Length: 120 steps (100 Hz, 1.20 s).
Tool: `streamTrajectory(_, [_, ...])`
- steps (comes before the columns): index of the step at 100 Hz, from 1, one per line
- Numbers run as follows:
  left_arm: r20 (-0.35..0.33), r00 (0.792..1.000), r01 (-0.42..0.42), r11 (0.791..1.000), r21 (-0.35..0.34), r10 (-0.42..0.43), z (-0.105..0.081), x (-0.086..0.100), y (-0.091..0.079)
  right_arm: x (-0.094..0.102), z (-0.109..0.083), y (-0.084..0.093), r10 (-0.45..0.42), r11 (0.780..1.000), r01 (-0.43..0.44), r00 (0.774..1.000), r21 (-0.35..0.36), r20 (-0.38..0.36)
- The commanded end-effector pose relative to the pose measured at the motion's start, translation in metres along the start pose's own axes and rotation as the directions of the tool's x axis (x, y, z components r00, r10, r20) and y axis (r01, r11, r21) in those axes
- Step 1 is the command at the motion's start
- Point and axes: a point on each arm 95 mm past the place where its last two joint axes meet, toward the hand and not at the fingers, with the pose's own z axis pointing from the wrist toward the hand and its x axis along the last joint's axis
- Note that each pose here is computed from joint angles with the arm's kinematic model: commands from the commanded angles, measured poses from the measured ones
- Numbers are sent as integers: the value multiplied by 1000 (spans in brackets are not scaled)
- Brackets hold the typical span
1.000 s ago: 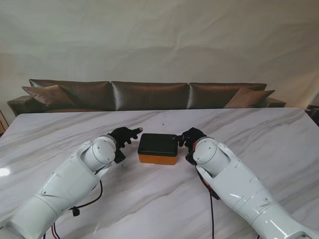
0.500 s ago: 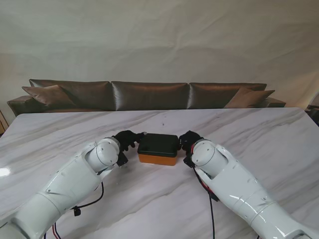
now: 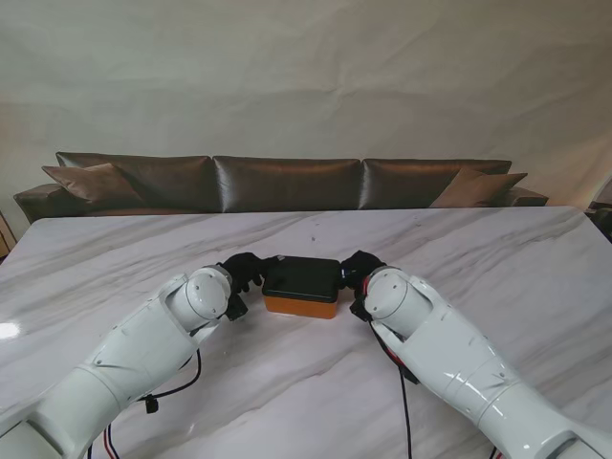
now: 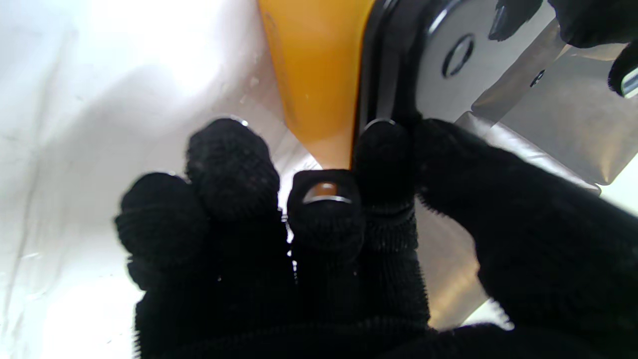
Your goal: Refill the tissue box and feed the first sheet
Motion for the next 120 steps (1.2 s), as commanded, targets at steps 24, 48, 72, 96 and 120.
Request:
streamTrajectory(24, [-16, 1000, 15, 998, -56, -16, 11, 2, 13, 1, 4, -21, -33, 998, 33, 999, 59, -9])
streamTrajectory(48, [-10, 1000, 0, 997, -78, -1, 15, -1, 16, 0, 7, -25, -69, 996, 70, 998, 64, -8])
streamTrajectory(72, [-8, 1000, -2, 998, -68, 1, 15, 0, 13, 0, 5, -24, -58, 997, 59, 998, 46, -7])
streamTrajectory(96, [-4, 1000, -9, 999, -48, 9, 12, 2, 6, 4, -1, -9, -66, 998, 66, 998, 3, -7])
streamTrajectory(120, [10, 1000, -19, 1000, -24, 19, 15, -1, -5, 8, -2, 6, -68, 997, 68, 998, -28, 9])
